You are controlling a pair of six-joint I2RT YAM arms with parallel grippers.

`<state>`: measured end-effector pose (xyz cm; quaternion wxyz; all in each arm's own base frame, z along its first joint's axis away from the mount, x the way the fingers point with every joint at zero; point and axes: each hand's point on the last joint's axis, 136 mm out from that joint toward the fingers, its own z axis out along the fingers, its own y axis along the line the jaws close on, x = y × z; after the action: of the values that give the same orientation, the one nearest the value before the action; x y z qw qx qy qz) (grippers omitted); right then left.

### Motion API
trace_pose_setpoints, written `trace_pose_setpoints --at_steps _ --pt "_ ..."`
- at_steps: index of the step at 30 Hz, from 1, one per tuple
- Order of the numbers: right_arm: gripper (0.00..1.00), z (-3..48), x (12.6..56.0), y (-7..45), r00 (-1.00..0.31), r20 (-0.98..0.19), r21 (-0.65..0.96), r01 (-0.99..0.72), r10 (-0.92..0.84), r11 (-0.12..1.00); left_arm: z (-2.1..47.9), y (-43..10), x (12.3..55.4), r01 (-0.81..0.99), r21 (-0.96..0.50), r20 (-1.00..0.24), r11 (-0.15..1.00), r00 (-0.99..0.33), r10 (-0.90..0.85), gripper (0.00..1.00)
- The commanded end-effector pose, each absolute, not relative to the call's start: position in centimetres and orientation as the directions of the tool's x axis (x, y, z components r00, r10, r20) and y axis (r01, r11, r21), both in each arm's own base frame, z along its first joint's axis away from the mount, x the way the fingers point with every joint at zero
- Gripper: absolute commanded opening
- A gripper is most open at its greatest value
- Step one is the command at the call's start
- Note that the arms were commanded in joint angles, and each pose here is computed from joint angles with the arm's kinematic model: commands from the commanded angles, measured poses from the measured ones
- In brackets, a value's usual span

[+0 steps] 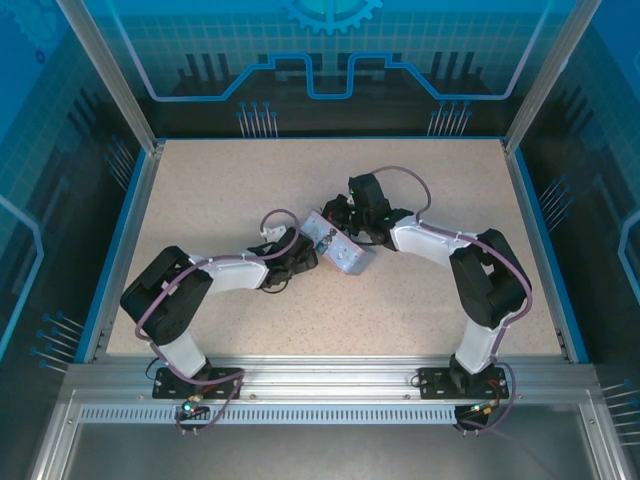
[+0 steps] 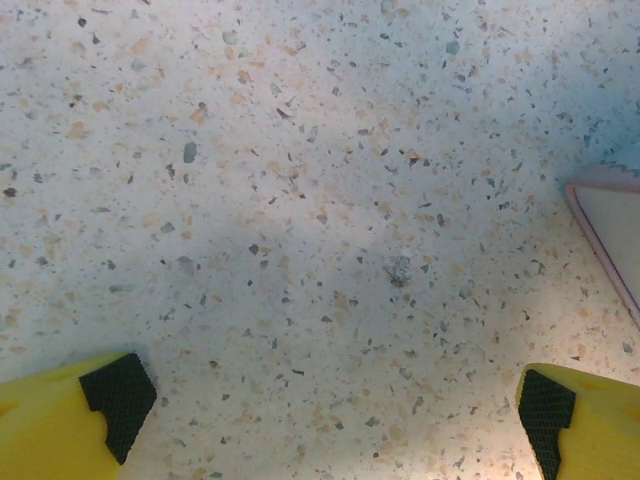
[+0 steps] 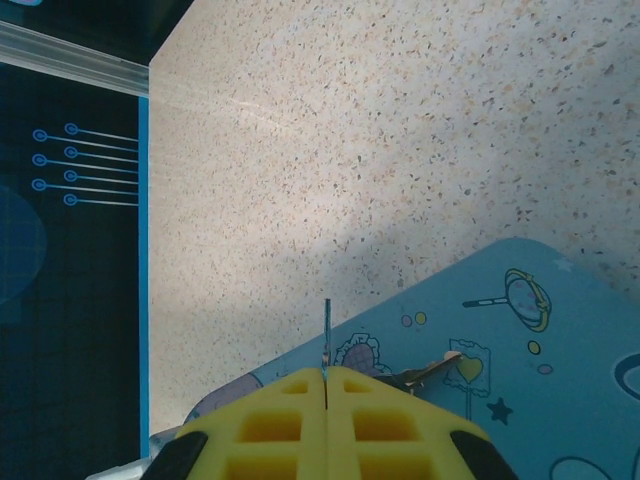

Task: Unlock a padlock with a key

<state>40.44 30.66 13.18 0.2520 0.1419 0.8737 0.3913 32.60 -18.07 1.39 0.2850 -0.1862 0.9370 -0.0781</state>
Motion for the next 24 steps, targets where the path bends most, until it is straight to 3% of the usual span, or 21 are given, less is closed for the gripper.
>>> trace_pose_setpoints --at_steps 1,13,24 --pt "0.00 9.8 34.1 33.7 -0.937 -0.187 0.728 0.068 0.294 0.682 -5.7 -17.4 22.5 -0.419 -0.145 -0.124 0.896 -0.891 -0.437 0.99" --pt "0.00 10.7 33.3 35.0 -0.940 -0.211 0.731 0.030 0.267 0.682 -4.8 -13.7 18.8 -0.520 -0.089 -0.113 0.850 -0.842 -0.527 0.99" --pt "0.00 12.2 33.0 36.6 -0.940 -0.247 0.730 -0.020 0.236 0.683 -5.6 -16.5 21.1 -0.461 -0.116 -0.098 0.880 -0.876 -0.472 0.99"
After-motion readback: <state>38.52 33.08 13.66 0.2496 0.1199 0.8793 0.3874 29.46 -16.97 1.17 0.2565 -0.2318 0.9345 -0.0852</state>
